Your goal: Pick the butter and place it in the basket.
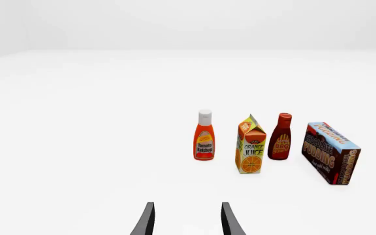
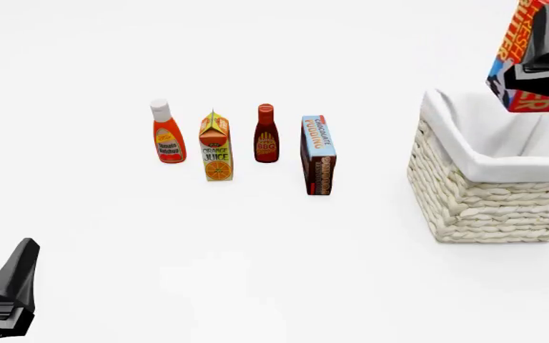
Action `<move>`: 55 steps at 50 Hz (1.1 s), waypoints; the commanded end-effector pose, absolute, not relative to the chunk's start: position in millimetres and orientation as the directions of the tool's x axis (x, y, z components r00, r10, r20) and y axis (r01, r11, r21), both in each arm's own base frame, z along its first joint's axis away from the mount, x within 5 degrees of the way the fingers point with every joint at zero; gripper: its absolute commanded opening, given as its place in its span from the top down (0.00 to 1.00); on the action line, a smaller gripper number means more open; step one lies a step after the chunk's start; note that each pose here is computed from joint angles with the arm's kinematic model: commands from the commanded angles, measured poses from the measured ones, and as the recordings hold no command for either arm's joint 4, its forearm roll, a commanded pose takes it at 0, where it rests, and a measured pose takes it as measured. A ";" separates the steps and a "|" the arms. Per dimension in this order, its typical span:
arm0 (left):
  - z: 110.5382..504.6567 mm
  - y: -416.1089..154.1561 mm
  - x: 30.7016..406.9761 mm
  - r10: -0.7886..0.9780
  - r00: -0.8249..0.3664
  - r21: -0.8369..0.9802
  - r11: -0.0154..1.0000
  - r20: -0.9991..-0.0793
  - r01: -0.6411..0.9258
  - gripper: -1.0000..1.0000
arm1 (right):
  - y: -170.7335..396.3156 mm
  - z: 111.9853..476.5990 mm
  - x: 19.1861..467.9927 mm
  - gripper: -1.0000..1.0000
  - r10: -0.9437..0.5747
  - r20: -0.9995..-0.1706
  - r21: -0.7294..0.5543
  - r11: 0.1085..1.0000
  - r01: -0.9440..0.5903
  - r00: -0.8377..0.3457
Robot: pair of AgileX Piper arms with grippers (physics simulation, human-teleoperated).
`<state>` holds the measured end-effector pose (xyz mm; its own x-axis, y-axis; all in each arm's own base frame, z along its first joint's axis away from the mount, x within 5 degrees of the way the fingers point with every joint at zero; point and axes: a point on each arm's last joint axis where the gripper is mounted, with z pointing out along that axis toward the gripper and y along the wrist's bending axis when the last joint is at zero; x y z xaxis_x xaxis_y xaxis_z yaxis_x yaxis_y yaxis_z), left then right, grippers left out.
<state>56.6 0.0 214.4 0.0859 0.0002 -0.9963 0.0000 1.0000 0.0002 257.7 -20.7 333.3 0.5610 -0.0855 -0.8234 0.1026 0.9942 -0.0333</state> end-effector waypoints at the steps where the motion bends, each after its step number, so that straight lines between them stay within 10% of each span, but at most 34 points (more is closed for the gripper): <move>1: 214.4 0.0 56.6 0.000 0.086 0.000 1.000 -0.996 0.000 0.00 | -27.0 336.3 262.2 1.00 -0.088 -0.813 -0.023 0.993 0.119 0.575; 55: 214.4 0.0 56.6 0.000 0.086 0.000 1.000 -0.996 0.000 0.00 | -38.4 321.8 264.4 1.00 -0.139 -0.841 -0.052 0.983 0.177 0.524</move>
<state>56.6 0.0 214.4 0.0859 0.0002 -0.9963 0.0000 1.0000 0.0002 264.6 -37.8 318.4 0.5088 -0.1466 -0.8483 0.1790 0.9819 -0.0623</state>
